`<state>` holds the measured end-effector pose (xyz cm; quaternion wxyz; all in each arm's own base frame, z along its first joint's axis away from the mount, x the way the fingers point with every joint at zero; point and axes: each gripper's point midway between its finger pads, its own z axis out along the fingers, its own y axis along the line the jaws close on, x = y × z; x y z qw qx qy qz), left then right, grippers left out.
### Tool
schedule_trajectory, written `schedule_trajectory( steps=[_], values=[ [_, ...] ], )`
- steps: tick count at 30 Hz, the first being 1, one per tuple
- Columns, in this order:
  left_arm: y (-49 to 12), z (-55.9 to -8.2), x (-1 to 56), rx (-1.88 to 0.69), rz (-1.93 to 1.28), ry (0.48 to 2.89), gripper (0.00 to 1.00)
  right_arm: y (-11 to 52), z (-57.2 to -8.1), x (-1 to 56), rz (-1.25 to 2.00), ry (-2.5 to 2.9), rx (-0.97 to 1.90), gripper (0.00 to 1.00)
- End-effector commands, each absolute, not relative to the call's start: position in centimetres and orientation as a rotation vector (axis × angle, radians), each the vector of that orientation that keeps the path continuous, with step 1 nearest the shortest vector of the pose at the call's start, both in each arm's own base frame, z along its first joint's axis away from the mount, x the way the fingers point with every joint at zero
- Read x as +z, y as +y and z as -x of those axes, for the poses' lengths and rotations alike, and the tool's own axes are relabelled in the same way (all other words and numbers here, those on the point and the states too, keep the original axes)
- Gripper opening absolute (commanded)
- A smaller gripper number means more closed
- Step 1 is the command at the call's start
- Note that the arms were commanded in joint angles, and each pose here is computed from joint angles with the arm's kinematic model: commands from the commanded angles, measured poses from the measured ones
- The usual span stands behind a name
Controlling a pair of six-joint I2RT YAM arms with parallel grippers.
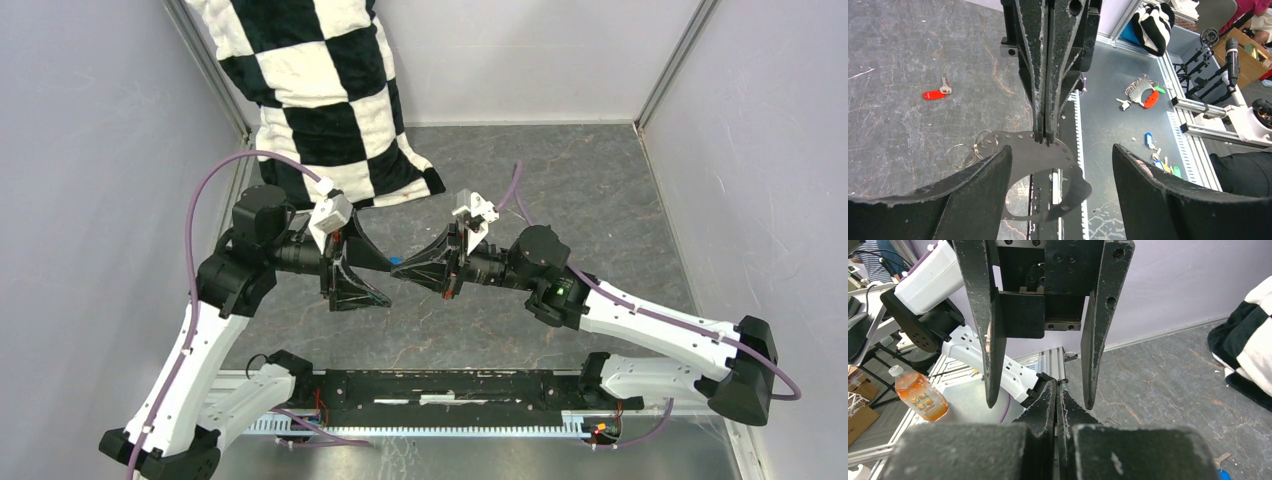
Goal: Put the keys on the keyring
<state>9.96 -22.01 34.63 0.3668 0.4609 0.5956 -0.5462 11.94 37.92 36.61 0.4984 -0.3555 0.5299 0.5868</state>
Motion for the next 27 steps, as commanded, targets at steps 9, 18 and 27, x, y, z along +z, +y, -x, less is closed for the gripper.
schedule_trajectory(
  steps=[9,18,27],
  values=[
    [-22.0,-10.7,34.8,-1.317,-1.152,1.49,0.68,37.4,-10.6,40.2,0.848,1.146,1.502,0.0],
    [-22.4,-11.1,35.6,-1.373,-1.08,1.491,0.54,37.8,-10.7,40.5,0.843,1.147,1.516,0.0],
    [-22.5,-10.9,35.3,-1.393,-1.067,1.505,0.46,38.3,-10.8,40.7,0.821,1.144,1.542,0.01]
  ],
)
